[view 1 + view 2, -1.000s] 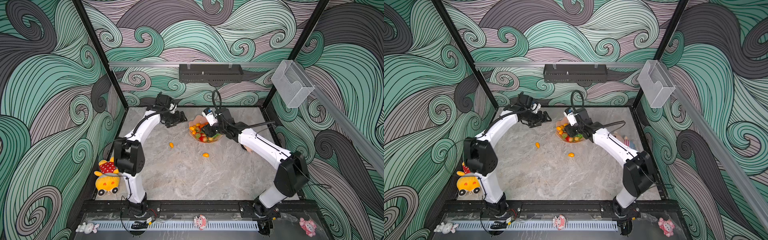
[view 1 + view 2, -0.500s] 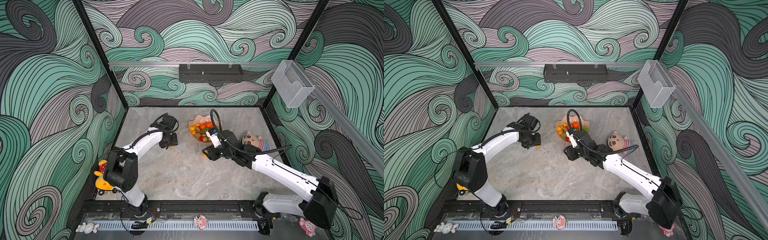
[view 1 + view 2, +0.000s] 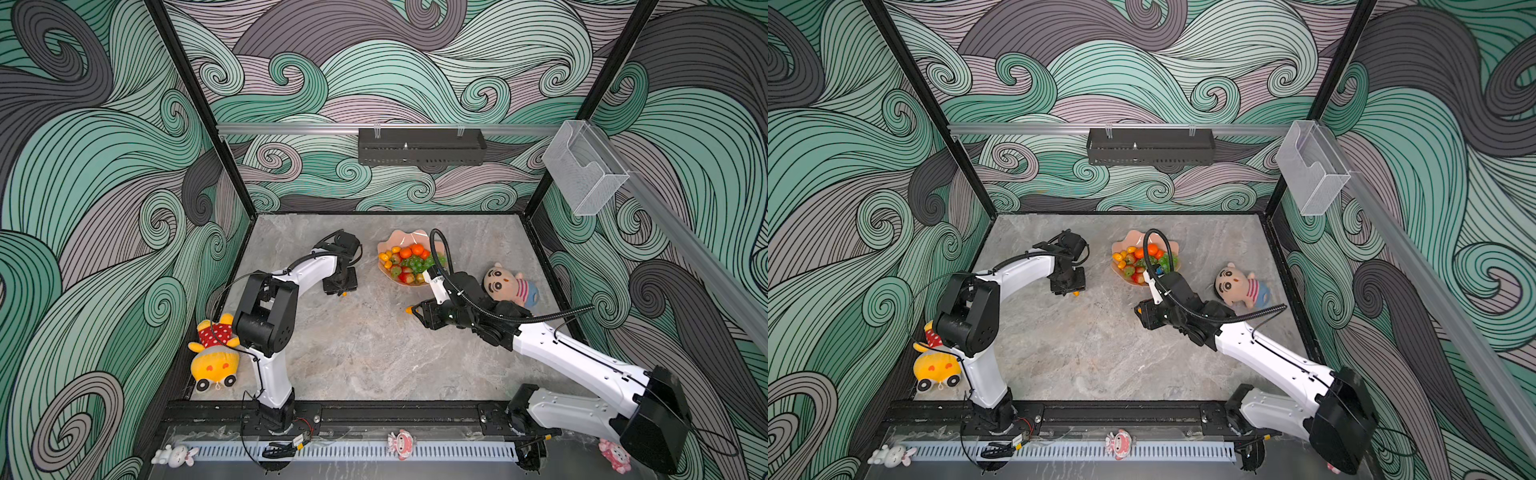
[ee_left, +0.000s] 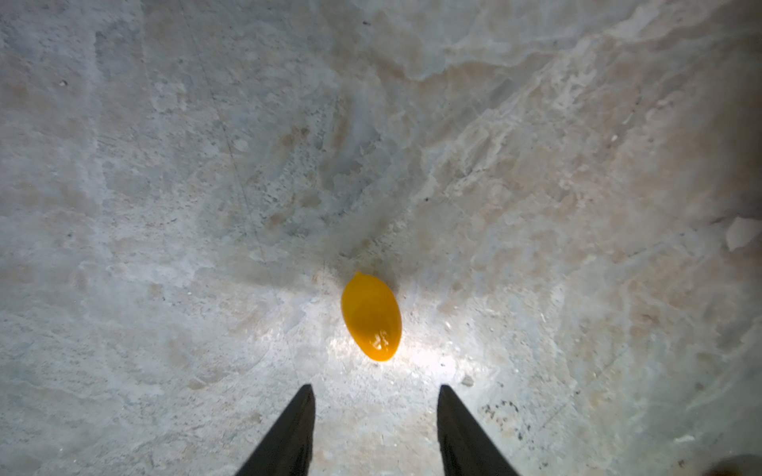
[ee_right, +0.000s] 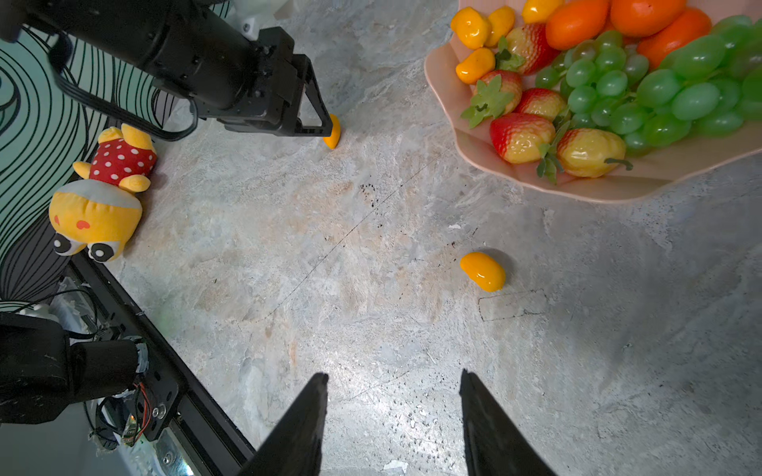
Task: Arrange fruit in a fruit bowl
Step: Pick up the fruit from the center of the table.
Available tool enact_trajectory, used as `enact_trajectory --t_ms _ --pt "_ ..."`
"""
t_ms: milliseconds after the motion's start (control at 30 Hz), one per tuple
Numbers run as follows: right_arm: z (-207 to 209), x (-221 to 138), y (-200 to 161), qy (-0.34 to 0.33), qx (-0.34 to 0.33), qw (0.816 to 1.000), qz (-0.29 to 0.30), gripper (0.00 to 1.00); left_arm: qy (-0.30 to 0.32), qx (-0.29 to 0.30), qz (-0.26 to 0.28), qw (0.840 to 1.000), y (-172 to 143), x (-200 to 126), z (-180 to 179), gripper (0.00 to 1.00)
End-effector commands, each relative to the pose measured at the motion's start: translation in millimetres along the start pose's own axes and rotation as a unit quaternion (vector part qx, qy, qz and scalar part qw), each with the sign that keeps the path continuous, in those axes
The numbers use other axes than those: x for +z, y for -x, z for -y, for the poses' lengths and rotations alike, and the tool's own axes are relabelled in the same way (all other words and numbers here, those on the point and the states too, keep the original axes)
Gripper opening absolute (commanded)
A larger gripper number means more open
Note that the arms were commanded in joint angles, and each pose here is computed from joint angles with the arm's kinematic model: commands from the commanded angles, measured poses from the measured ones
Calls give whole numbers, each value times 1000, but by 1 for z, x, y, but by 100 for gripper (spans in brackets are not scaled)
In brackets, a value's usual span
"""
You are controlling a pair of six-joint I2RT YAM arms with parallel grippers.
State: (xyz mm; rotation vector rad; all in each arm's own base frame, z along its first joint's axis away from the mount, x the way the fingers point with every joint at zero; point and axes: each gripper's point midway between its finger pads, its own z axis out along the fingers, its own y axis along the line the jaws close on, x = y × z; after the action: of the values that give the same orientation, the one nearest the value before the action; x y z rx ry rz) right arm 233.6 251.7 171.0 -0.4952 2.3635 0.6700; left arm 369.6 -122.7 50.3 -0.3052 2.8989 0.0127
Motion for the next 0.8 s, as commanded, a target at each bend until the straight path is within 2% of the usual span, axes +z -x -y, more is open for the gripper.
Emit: enact_trajectory --t_ms 0,467,767 --pt "3 -5 3 -10 -1 1000 9 51 6 -4 7 1000 14 2 -1 49" --pt "7 -17 -3 -18 -17 1000 2 51 2 -3 -22 1000 14 29 4 45" --pt "8 -17 -6 -20 -19 1000 1 51 4 -1 -39 999 9 43 6 39"
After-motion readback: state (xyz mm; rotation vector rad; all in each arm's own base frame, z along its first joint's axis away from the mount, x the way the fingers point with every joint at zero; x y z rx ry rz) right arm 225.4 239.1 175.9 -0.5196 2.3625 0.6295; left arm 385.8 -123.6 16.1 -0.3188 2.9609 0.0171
